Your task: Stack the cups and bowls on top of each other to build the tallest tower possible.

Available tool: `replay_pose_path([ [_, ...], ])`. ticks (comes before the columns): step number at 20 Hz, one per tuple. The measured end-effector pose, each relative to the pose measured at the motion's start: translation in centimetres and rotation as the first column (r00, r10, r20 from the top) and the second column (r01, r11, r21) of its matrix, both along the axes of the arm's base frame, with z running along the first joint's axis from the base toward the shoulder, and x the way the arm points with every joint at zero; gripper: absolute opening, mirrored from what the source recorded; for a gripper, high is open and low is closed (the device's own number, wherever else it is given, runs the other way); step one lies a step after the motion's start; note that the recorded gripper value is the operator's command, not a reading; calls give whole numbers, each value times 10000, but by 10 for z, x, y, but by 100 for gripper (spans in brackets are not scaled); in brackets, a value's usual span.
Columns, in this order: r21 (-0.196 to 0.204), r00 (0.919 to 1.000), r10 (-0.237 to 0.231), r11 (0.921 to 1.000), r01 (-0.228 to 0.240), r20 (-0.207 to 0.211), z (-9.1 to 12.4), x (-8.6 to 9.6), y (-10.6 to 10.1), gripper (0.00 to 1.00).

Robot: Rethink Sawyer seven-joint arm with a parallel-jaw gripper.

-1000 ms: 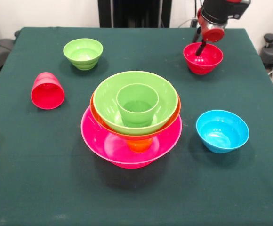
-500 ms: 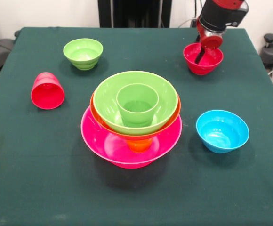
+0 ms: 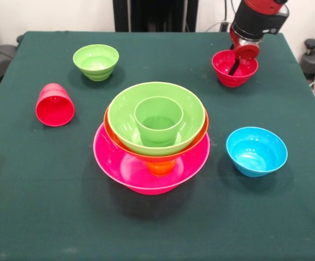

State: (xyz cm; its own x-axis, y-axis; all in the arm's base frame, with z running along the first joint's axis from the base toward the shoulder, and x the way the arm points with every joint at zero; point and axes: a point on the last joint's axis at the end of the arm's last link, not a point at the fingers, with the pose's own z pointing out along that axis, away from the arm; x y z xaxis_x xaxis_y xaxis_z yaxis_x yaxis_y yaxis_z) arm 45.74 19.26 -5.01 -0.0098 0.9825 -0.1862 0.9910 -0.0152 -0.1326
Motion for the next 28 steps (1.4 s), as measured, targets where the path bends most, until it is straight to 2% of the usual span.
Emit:
replay_pose_path([
  [15,176,9990,-445,9989,445,31,2,-2,-11,100],
  [16,162,9991,-429,9989,429,18,2,-4,-11,0],
  [28,253,9989,-405,9989,399,221,13,2,-6,0],
])
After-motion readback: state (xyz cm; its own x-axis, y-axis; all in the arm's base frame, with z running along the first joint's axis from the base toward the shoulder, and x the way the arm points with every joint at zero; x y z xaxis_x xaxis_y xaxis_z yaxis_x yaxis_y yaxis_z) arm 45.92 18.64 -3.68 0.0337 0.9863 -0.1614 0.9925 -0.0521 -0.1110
